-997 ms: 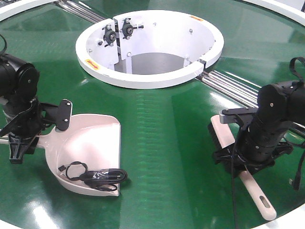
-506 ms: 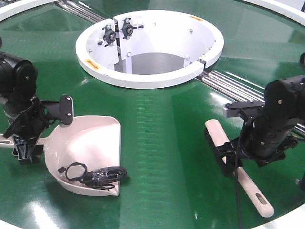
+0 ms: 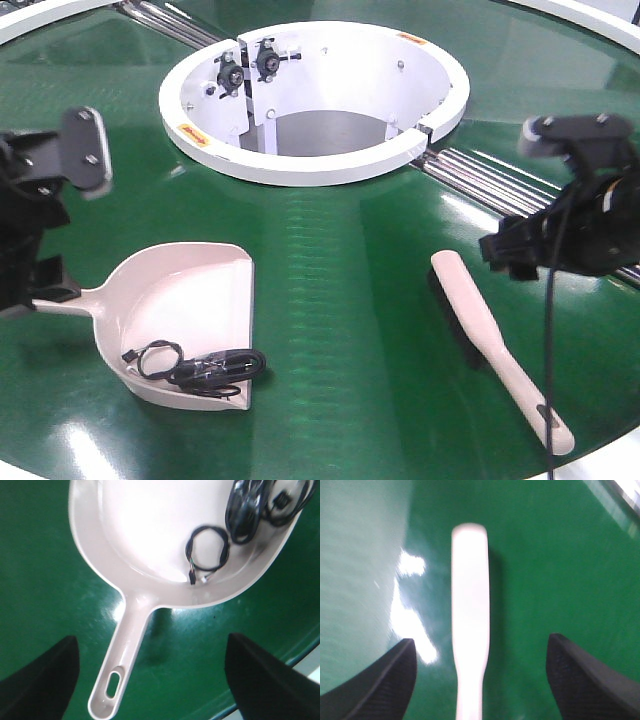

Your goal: Clean and inspect green conveyor with broom and dustpan

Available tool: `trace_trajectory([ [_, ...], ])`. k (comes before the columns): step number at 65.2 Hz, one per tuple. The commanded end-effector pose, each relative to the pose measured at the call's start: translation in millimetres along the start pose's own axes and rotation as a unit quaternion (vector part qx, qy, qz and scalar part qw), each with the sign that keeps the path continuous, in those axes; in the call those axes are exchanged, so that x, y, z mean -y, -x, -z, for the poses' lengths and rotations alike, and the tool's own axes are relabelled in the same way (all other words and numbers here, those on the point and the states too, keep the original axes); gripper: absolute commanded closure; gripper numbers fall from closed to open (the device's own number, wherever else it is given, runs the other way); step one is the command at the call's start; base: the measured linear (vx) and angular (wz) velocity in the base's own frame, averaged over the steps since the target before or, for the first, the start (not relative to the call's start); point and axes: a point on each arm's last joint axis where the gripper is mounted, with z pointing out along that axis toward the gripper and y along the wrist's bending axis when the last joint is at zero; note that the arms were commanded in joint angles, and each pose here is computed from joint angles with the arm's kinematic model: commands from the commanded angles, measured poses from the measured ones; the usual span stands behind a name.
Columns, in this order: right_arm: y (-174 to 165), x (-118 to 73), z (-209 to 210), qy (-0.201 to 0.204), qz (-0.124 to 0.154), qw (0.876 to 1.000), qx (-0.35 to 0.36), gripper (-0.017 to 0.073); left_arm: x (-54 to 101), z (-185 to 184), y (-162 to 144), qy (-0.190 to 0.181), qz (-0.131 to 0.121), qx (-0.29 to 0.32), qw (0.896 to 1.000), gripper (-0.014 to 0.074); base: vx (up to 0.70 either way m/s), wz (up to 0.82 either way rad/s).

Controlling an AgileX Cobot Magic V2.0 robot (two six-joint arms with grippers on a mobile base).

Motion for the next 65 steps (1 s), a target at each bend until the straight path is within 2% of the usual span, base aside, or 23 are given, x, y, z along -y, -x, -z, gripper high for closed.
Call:
trace_trajectory([
  [1,9.3,1.1,39.7,0.004,0.018,0.994,0.104,0.0033,16.4,45.8,3.8,0.039,0.027,0.083,0.995,0.0026,0.00,0.00],
  [8,3.2,1.0,69.0,0.013,0.015,0.989,0.146,0.0033,30.9,71.3,5.9,0.042,0.106,0.152,0.982,0.0039,0.00,0.00],
  [17,-15.6,2.7,102.2,0.020,0.011,0.978,0.209,0.0033,39.6,93.0,5.2,0.063,0.169,0.208,0.961,0.0063,0.00,0.00],
  [27,-49.0,5.7,124.5,0.024,0.010,0.955,0.296,0.0033,48.6,108.4,-4.4,0.083,0.229,0.211,0.947,0.0108,0.00,0.00],
  [36,-82.3,8.2,132.5,0.025,0.012,0.935,0.352,0.0033,57.6,112.7,-16.1,0.102,0.311,0.213,0.921,0.0171,0.00,0.00],
  [42,-102.7,9.7,132.9,0.026,0.012,0.923,0.383,0.0033,66.0,105.0,-22.6,0.128,0.337,0.251,0.898,0.0220,0.00,0.00],
  [45,-112.6,10.4,132.1,0.025,0.014,0.917,0.397,0.0033,73.3,92.9,-27.1,0.134,0.352,0.271,0.886,0.0244,0.00,0.00],
  [46,-116.7,10.8,131.4,0.025,0.015,0.915,0.403,0.0033,75.9,92.8,-28.5,0.142,0.356,0.287,0.878,0.0251,0.00,0.00],
  [47,-119.5,11.0,130.8,0.024,0.016,0.913,0.407,0.0033,79.2,86.4,-30.7,0.142,0.360,0.289,0.876,0.0260,0.00,0.00],
  [49,-127.5,11.7,128.8,0.022,0.019,0.908,0.419,0.0033,86.4,82.0,-35.0,0.156,0.363,0.316,0.863,0.0279,0.00,0.00],
  [51,-132.7,12.1,127.2,0.021,0.020,0.904,0.427,0.0033,93.1,72.0,-39.6,0.160,0.368,0.324,0.857,0.0291,0.00,0.00],
  [52,-136.7,12.2,125.9,0.022,0.020,0.901,0.433,0.0033,96.7,71.7,-42.1,0.169,0.368,0.338,0.850,0.0299,0.00,0.00],
  [55,-144.9,12.6,122.8,0.024,0.018,0.896,0.442,0.0033,107.0,58.8,-49.6,0.178,0.373,0.349,0.841,0.0314,0.00,0.00],
  [60,-160.7,12.9,115.9,0.031,0.011,0.889,0.456,0.0033,127.6,45.1,-63.9,0.203,0.378,0.385,0.817,0.0342,0.00,0.00],
  [65,-173.1,13.6,112.3,0.032,0.011,0.878,0.478,0.0033,145.0,32.6,-76.4,0.221,0.378,0.404,0.803,0.0365,0.00,0.00],
])
